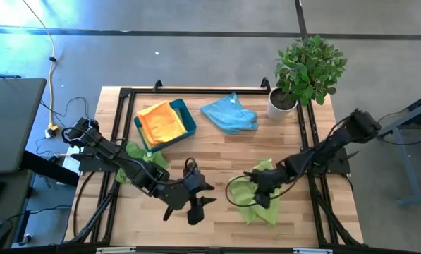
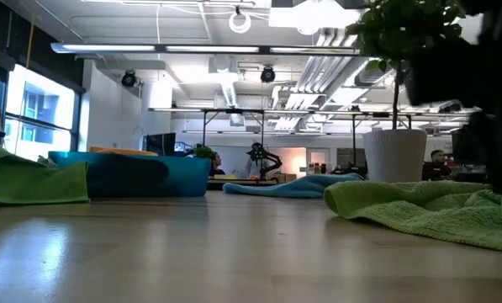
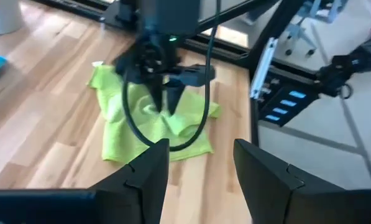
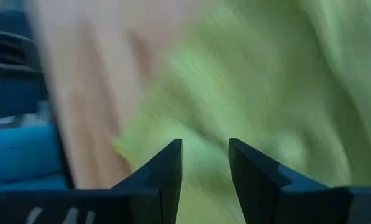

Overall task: Fold microfiber towels
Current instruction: Fold the right green microfiber cloth

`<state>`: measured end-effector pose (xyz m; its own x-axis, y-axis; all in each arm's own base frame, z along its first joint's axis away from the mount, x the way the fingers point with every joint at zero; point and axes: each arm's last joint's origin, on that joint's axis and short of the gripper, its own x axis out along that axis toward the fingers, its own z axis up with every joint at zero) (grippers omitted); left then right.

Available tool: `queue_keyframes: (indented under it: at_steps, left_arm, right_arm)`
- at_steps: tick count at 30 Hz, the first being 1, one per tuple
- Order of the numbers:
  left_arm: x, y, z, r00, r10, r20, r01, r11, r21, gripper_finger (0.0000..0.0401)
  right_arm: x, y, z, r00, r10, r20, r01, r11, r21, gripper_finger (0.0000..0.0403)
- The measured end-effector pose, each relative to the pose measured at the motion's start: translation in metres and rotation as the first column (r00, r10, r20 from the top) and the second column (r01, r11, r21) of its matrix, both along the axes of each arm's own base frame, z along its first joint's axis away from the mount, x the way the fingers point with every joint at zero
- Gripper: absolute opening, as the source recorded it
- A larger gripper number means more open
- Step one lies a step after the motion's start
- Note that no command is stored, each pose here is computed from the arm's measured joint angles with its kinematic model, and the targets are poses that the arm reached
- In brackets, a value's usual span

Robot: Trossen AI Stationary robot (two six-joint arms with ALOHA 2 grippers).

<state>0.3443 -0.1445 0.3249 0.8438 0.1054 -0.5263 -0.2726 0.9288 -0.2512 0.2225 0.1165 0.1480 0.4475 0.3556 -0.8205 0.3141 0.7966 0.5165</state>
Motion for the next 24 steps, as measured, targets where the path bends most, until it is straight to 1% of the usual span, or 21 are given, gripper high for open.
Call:
queue_keyframes:
  at_steps: [2, 3, 7, 9, 11, 13, 16, 18, 20, 21, 24]
  left_arm:
    - [0.001, 0.006, -0.002, 1.000, 0.004, -0.029, -0.004, 1.000, 0.005, 0.0170]
    - [0.001, 0.009, -0.003, 0.999, 0.008, -0.040, -0.008, 1.000, 0.006, 0.0170]
    - [0.005, 0.021, -0.009, 0.995, 0.036, -0.088, -0.034, 0.999, 0.030, 0.0170]
    - [0.009, 0.026, -0.014, 0.993, 0.035, -0.117, -0.033, 0.999, 0.026, 0.0170]
    - [0.015, 0.030, -0.020, 0.991, 0.028, -0.131, -0.027, 1.000, 0.010, 0.0170]
    - [0.018, 0.031, -0.025, 0.988, 0.023, -0.150, -0.022, 1.000, 0.003, 0.0170]
    - [0.024, 0.033, -0.035, 0.984, 0.011, -0.179, -0.012, 1.000, -0.008, 0.0170]
    - [0.027, 0.031, -0.039, 0.983, -0.001, -0.185, -0.003, 1.000, -0.018, 0.0170]
    - [0.028, 0.031, -0.040, 0.983, 0.002, -0.183, -0.007, 1.000, -0.029, 0.0170]
    - [0.030, 0.030, -0.041, 0.985, 0.005, -0.175, -0.012, 0.999, -0.037, 0.0170]
    - [0.032, 0.030, -0.042, 0.987, 0.010, -0.158, -0.019, 0.999, -0.051, 0.0170]
  right_arm:
    - [-0.011, 0.005, -0.004, 0.993, -0.045, -0.108, 0.045, 0.999, -0.002, 0.0122]
    - [-0.015, 0.009, -0.005, 0.989, -0.055, -0.140, 0.055, 0.998, -0.005, 0.0122]
    - [-0.028, 0.025, -0.006, 0.981, -0.054, -0.187, 0.058, 0.998, 0.015, 0.0122]
    - [-0.033, 0.031, -0.007, 0.981, -0.054, -0.189, 0.056, 0.998, 0.005, 0.0122]
    - [-0.038, 0.033, -0.008, 0.982, -0.079, -0.172, 0.068, 0.995, -0.068, 0.0122]
    - [-0.044, 0.032, -0.011, 0.984, -0.109, -0.142, 0.082, 0.980, -0.183, 0.0122]
    - [-0.049, 0.022, -0.013, 0.984, -0.145, -0.101, 0.099, 0.926, -0.365, 0.0122]
    - [-0.048, 0.015, -0.014, 0.988, -0.145, -0.061, 0.101, 0.883, -0.458, 0.0122]
    - [-0.046, 0.008, -0.018, 0.993, -0.120, -0.014, 0.095, 0.848, -0.522, 0.0122]
    - [-0.044, 0.005, -0.020, 0.995, -0.101, 0.011, 0.091, 0.836, -0.541, 0.0122]
    - [-0.031, -0.003, -0.028, 0.994, -0.022, 0.112, 0.080, 0.833, -0.548, 0.0122]
